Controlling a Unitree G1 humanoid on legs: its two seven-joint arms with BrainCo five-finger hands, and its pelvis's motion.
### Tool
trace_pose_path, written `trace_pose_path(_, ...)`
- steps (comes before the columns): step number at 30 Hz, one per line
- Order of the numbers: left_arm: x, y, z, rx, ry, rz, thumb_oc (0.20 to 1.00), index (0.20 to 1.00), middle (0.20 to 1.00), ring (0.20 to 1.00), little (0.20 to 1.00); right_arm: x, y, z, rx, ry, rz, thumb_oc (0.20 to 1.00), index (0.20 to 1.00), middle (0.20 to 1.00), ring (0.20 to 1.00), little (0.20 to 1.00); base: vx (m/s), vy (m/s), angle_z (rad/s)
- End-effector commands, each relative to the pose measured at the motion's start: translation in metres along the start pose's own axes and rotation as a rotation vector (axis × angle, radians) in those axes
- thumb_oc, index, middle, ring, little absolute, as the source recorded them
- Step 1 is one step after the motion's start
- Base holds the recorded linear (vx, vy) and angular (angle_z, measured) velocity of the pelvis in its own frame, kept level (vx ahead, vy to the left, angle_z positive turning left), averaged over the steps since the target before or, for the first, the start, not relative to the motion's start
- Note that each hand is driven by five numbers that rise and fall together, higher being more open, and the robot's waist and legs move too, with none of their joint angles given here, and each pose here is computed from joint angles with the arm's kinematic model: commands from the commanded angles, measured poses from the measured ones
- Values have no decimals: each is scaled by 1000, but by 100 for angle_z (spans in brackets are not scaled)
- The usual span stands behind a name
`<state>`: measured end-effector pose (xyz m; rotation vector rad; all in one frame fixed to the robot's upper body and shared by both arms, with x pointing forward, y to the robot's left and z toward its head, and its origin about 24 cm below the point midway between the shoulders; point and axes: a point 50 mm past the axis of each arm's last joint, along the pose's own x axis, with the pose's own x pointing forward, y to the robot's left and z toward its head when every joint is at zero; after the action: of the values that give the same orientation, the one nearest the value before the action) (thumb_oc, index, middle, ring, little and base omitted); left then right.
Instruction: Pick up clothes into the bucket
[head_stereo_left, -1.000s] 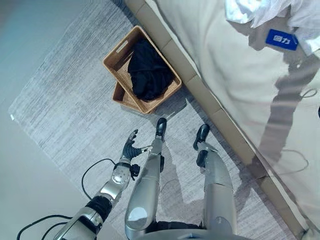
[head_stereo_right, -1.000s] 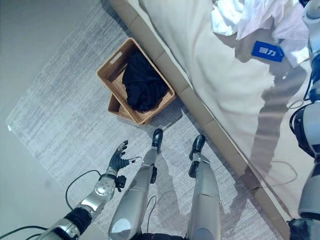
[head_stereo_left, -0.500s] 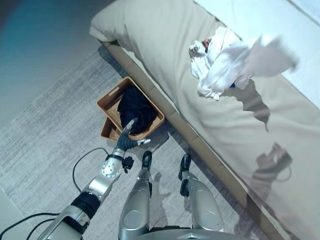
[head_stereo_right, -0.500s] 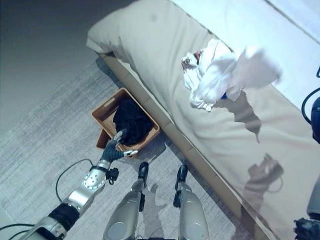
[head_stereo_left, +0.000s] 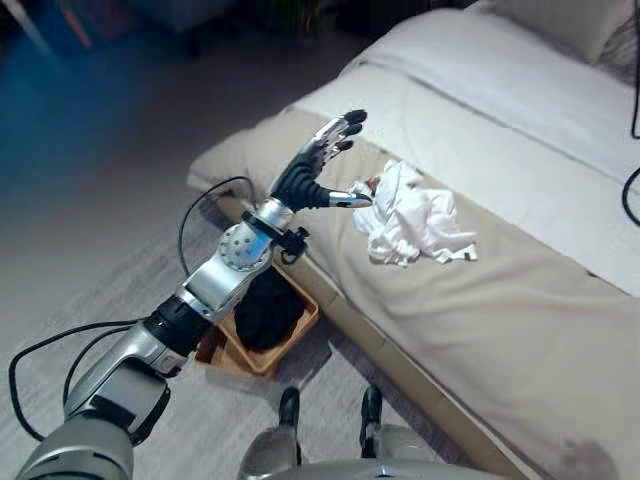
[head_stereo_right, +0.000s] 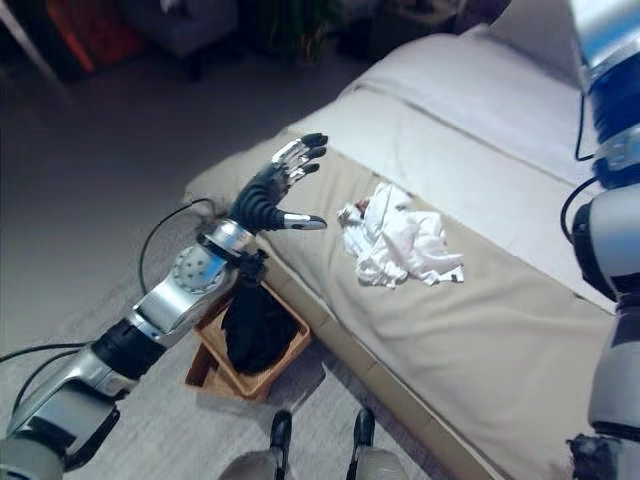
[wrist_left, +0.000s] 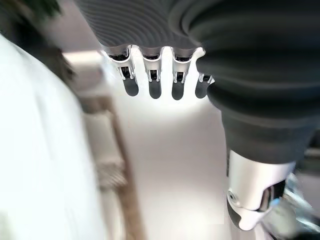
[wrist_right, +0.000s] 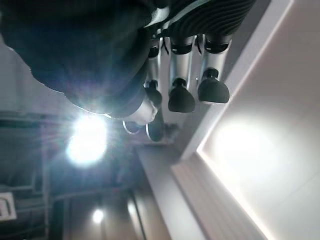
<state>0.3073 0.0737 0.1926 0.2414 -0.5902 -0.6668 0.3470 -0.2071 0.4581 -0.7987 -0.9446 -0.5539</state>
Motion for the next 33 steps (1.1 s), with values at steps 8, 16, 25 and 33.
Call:
trace_pose_path(8,0,6,-33,54,134,54,1000,1000,1000,1000,1000,-35,34,-38,-59,75,394,1000,1000,1000,1000,1000,14,11,-22)
trace_pose_path(16,-61,0,-74,-37,337,151,1000,1000,1000,1000,1000,-89,55,-104,-109,307,505,1000,1000,1000,1000,1000,-106,3,-6)
trace_pose_path(25,-162,-2,-136,-5,740,391,1000,1000,1000,1000,1000,-147,64,-152,-66,518,431,1000,1000,1000,1000,1000,-104,-17,20)
trace_pose_path(33,-204,-5,-152,30,898,488,1000,1000,1000,1000,1000,-162,40,-184,-213,679,325,1000,1000,1000,1000,1000,-18,-35,47)
